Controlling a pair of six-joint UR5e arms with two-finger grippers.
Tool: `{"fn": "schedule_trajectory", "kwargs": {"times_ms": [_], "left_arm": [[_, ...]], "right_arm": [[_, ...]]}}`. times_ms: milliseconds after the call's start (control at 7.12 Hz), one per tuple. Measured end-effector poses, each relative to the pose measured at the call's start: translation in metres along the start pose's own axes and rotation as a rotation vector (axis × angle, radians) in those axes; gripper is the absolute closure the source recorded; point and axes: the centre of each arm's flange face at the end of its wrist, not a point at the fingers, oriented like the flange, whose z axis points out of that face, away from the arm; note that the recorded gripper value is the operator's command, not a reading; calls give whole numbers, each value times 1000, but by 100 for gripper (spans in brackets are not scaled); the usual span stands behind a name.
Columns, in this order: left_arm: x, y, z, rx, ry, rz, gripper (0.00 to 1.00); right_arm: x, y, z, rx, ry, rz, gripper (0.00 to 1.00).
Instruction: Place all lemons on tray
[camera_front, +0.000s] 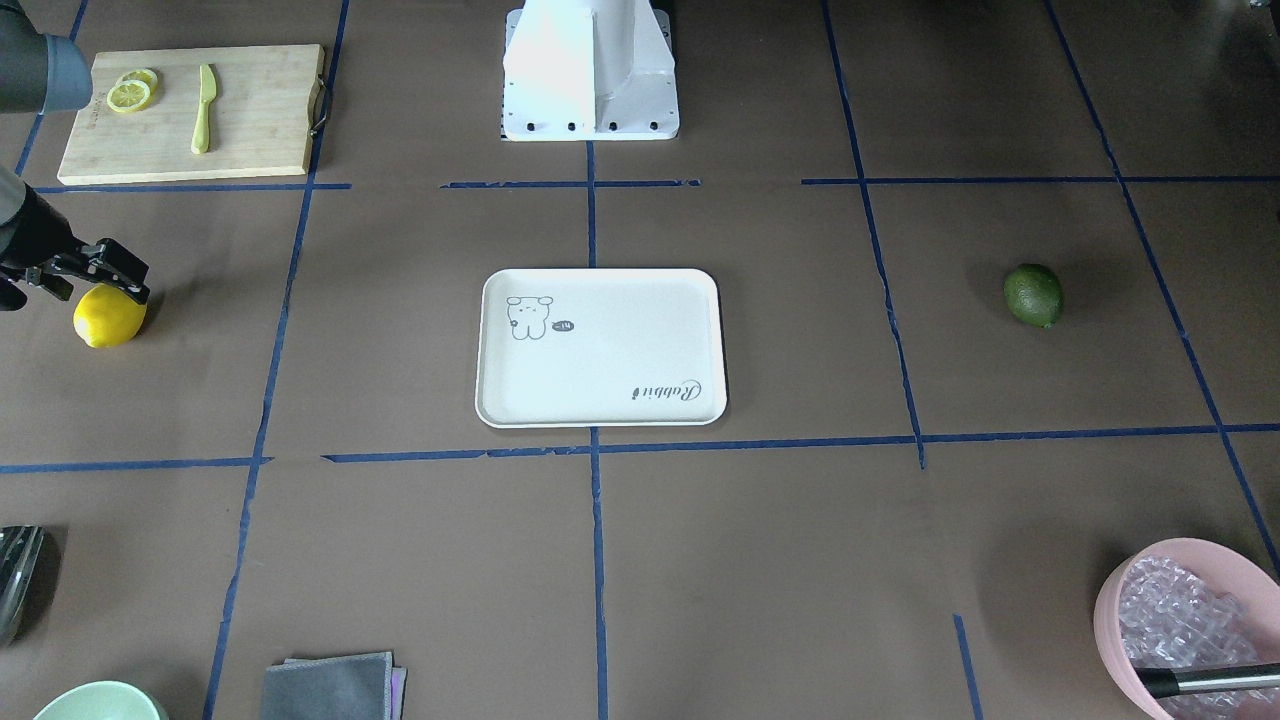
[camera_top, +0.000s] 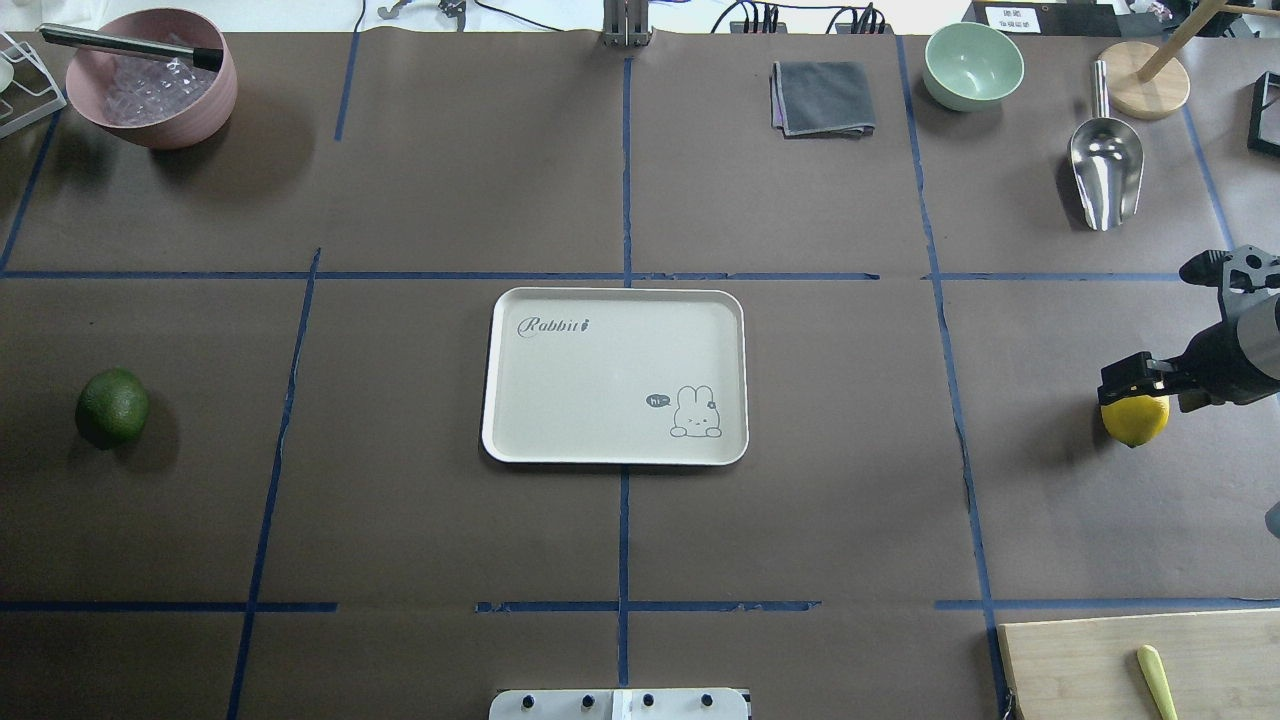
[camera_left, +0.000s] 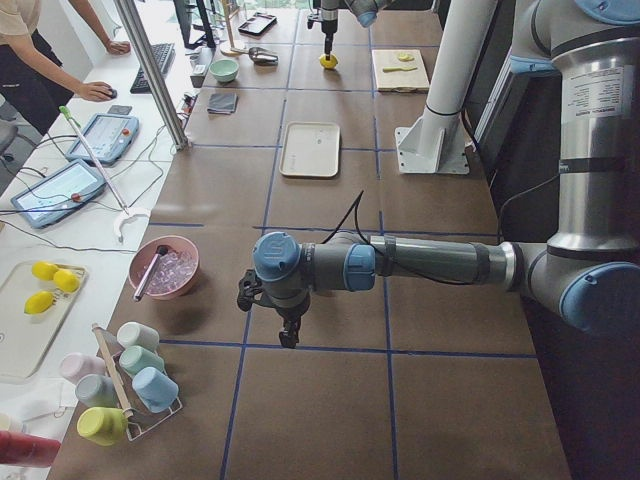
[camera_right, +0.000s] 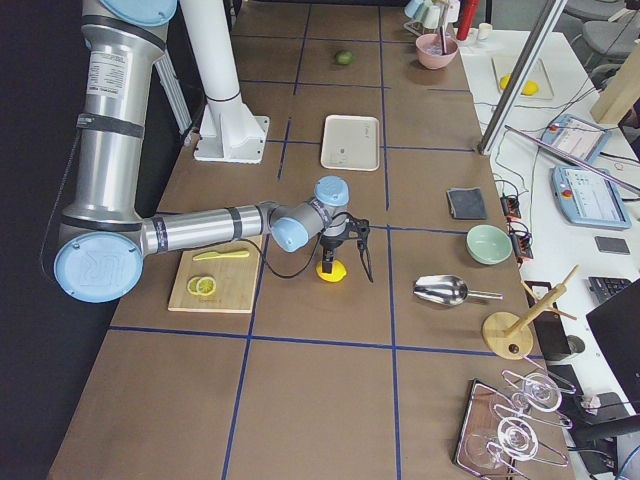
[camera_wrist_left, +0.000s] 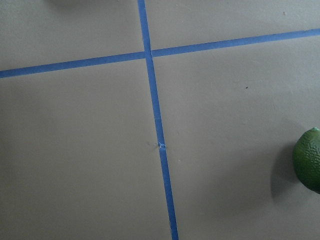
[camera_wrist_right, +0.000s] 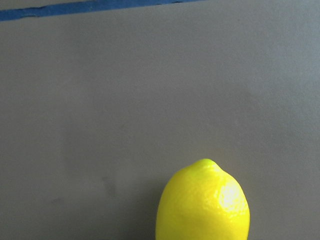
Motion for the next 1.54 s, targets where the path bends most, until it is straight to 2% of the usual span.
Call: {"fn": "schedule_trajectory", "kwargs": {"times_ms": [281, 421, 561, 702, 842, 982, 1123, 1263, 1544], "left_arm": [[0, 0, 0, 1, 0, 1, 0], [0, 0, 0, 0, 0, 1, 0], [0, 0, 0, 1, 0, 0, 0], [1, 0, -2, 3, 0, 1, 0], [2, 0, -3, 6, -1, 2, 0], [2, 0, -4, 7, -1, 3, 0], [3, 0, -4, 9, -1, 3, 0], [3, 0, -6, 11, -1, 5, 0], [7, -1, -9, 18, -2, 11, 0]], "right_arm": [[-2, 2, 17, -4, 32, -16, 3], [1, 2, 24, 1, 53, -22, 6], [4, 2, 30, 4, 71, -22, 16], [7, 1, 34, 8, 85, -20, 42], [9, 1, 36, 9, 91, -16, 83], [9, 1, 37, 10, 94, -7, 100], [7, 0, 35, 15, 89, 1, 100], [-11, -2, 23, 31, 59, 0, 100], [-112, -12, -25, 67, -111, 48, 100]]}}
